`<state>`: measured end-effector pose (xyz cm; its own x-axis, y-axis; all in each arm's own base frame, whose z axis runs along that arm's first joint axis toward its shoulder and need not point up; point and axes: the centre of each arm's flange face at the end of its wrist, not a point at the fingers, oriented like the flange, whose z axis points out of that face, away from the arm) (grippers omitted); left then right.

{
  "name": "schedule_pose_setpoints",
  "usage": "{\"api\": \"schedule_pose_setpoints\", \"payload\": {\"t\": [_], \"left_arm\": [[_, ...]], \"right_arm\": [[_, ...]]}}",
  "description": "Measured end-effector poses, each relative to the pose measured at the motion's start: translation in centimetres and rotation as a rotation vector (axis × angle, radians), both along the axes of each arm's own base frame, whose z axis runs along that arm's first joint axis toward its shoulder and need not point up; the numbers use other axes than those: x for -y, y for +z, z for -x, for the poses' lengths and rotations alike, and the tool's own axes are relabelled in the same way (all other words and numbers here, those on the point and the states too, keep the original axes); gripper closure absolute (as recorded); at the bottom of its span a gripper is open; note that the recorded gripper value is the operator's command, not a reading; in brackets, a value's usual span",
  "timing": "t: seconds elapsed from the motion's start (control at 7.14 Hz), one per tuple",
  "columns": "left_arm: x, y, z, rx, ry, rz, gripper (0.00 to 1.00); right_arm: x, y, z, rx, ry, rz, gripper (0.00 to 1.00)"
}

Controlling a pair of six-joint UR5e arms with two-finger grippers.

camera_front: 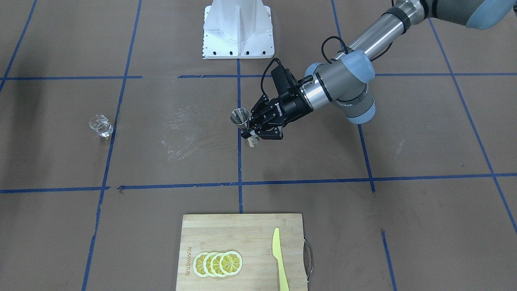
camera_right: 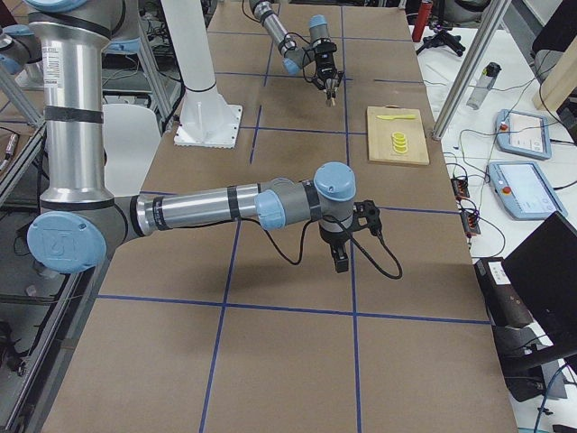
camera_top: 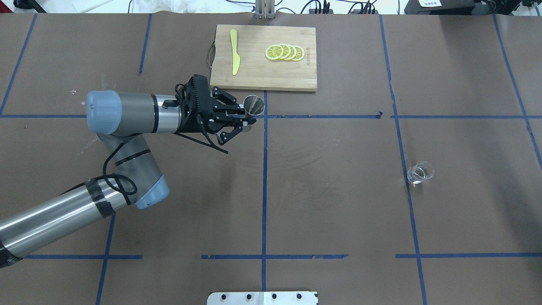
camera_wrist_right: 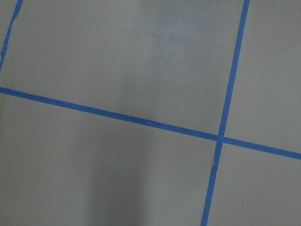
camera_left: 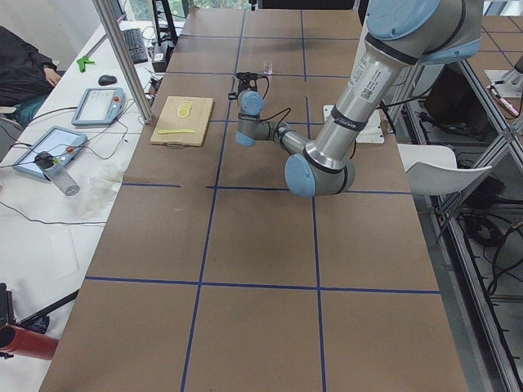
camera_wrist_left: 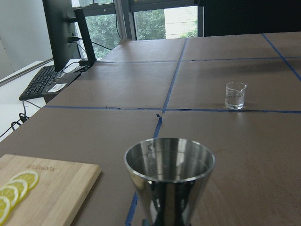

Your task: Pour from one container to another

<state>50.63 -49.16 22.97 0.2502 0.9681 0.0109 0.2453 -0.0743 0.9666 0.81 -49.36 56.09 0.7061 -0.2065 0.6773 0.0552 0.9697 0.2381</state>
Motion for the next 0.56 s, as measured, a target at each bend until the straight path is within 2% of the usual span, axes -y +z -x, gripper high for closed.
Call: {"api": "schedule_pose_setpoints", "payload": {"t": [0.28,0.56], "left_arm": [[-0.3,-2.3,-2.2,-0.012,0.005,-0.02,1.0],[-0.4,-2.7,-2.9,-0.016,0.006,0.023,1.0]], "right_arm": [[0.0,0.0,0.0,0.004,0.014,0.015,0.0],[-0.1,-0.7,0.0,0.014,0.043,0.032,0.0]]}}
